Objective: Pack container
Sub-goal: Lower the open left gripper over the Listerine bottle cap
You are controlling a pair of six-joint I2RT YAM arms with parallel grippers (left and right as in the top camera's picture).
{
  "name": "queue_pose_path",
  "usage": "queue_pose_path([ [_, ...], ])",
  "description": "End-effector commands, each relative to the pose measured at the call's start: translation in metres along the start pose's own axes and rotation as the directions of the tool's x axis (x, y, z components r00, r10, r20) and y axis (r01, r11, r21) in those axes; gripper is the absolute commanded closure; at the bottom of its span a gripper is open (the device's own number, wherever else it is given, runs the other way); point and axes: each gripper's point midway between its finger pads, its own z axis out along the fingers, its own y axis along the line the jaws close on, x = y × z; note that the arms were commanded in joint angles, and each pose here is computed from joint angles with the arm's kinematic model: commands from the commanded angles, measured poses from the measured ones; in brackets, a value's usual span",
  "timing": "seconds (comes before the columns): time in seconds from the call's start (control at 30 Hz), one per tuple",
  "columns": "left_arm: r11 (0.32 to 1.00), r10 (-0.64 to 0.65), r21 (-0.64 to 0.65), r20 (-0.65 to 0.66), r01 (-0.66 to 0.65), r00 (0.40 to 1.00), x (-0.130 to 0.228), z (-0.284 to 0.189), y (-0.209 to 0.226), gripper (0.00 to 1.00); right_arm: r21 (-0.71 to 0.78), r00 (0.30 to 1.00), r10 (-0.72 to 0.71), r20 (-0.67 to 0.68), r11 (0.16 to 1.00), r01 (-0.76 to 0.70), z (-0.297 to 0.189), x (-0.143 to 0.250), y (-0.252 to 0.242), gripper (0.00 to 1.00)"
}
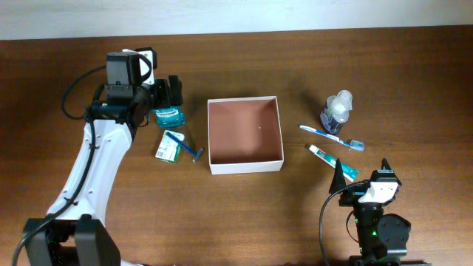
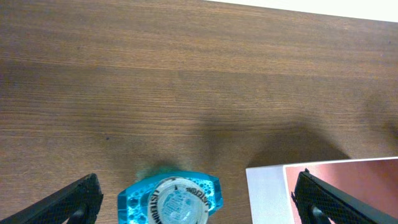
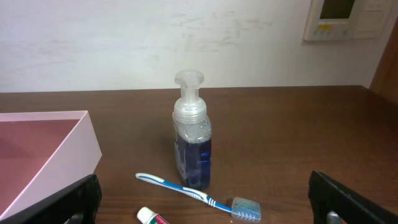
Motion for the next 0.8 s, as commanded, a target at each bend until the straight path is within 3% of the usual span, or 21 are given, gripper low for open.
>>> queue_pose_path([
  [0.0,1.0,0.004,-0.01,-0.012,-0.005,1.0,0.0,0.008,0.002,0.01,-0.009,1.0,0.007,-0.001,1.0,-0.007,0.0,0.002,0.002,0.01],
  [0.13,1.0,0.006,-0.009,-0.023,-0.006,1.0,0.003,0.011,0.001,0.01,-0.009,1.0,0.007,-0.002,1.0,-0.007,0.0,0.002,0.002,0.01],
  [0.23,1.0,0.009,-0.019,-0.021,-0.01,1.0,0.003,0.011,0.001,0.1,-0.009,1.0,0.007,-0.001,1.0,-0.007,0.0,0.002,0.002,0.01],
  [0.37,0.993,0.014,-0.119,-0.016,-0.016,1.0,0.003,0.01,0.016,0.11,-0.009,1.0,0.007,-0.001,1.0,-0.007,0.0,0.002,0.002,0.01],
  [0.53,0.991,0.016,-0.13,-0.028,-0.02,0.999,0.006,0.01,0.017,0.11,-0.009,1.0,0.007,-0.001,1.0,-0.007,0.0,0.002,0.002,0.01],
  [0.6,0.991,0.016,-0.13,-0.027,-0.02,0.999,0.006,0.01,0.017,0.17,-0.009,1.0,0.007,-0.002,1.0,-0.007,0.0,0.002,0.002,0.01],
  [0.77,0.991,0.018,-0.128,-0.03,-0.021,0.999,0.007,0.01,0.016,0.19,-0.009,1.0,0.007,-0.002,1.0,-0.007,0.0,0.002,0.002,0.01],
])
